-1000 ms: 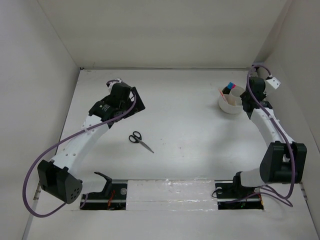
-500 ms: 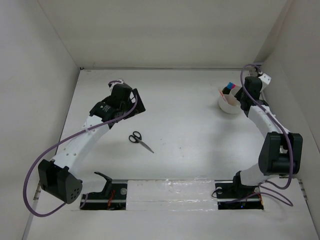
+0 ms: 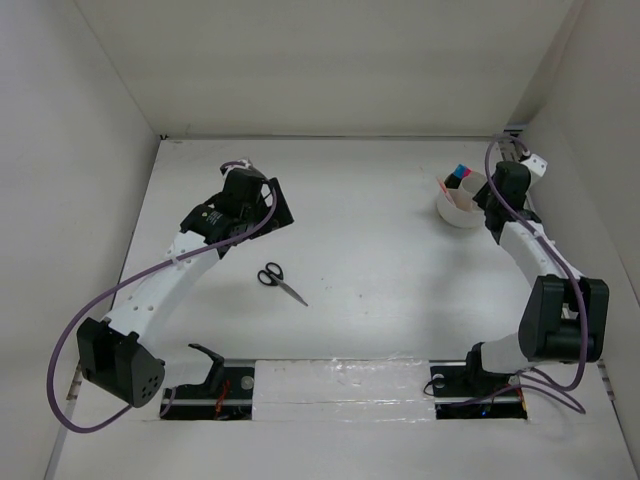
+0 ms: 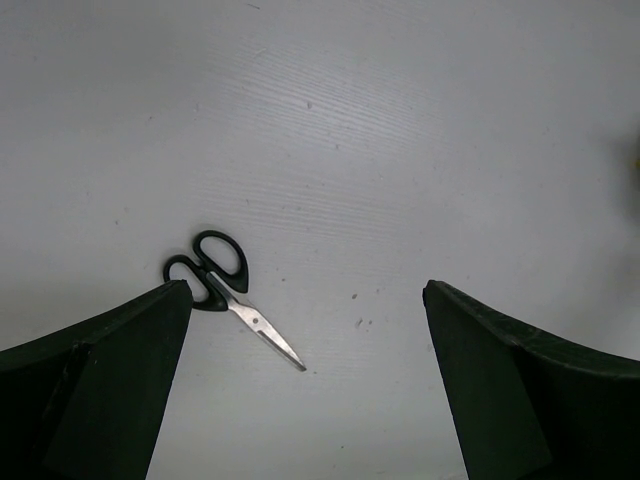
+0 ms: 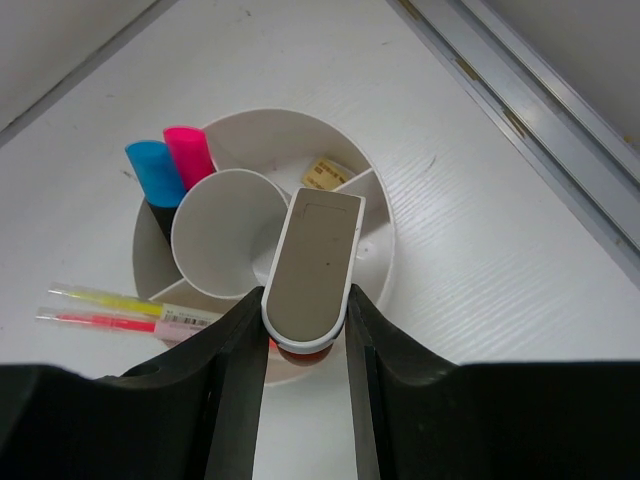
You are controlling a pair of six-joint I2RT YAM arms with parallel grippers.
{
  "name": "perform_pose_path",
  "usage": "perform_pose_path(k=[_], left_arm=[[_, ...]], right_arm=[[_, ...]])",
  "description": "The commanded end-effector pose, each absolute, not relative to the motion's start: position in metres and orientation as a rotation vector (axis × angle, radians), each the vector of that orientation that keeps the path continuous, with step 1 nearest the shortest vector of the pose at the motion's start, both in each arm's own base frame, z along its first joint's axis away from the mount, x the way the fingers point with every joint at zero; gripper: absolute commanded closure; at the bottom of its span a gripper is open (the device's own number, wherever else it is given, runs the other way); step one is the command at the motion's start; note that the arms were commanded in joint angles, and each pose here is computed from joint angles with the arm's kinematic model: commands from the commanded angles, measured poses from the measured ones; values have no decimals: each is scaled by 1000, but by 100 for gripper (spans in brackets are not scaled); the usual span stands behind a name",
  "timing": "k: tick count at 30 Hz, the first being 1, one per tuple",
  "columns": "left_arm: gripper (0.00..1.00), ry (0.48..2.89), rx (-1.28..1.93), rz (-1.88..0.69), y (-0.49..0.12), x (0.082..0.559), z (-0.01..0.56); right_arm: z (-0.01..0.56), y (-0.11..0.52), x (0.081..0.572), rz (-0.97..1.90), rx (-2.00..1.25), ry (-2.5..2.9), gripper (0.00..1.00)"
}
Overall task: Sort the stationery into containers
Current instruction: Place the stapler in the storage box.
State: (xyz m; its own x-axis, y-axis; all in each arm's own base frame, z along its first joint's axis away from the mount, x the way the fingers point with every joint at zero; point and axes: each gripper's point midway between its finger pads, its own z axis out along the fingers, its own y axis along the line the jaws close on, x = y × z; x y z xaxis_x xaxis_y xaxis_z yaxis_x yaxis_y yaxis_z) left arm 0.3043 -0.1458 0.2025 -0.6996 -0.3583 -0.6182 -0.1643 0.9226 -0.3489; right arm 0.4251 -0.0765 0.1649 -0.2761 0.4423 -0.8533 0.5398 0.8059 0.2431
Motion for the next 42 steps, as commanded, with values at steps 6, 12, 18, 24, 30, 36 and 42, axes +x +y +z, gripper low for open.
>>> perform_pose_path(k=[6,12,18,24,30,36,42], left_arm=[[0,2341,-340,-386,-152,306,205],[0,2351,-329,-376,-151,304,201],[0,2351,-329,-376,-151,304,201],[0,2354,-325,-386,-153,304,201],[0,2350,-320,-401,-155,305,203],[0,2350,-320,-401,-155,305,203],[0,2350,-310,-396,-155,305,202]], right_arm=[[191,-88,429,-84,719,1820,100],[182,-83,435,-53,701,1835,100],[172,-84,436,-45,702,1854,100],[164,-86,437,-46,709,1873,100],[157,-84,437,-34,715,1882,100],[154,-84,437,-36,716,1891,100],[146,-84,436,-40,720,1909,73]])
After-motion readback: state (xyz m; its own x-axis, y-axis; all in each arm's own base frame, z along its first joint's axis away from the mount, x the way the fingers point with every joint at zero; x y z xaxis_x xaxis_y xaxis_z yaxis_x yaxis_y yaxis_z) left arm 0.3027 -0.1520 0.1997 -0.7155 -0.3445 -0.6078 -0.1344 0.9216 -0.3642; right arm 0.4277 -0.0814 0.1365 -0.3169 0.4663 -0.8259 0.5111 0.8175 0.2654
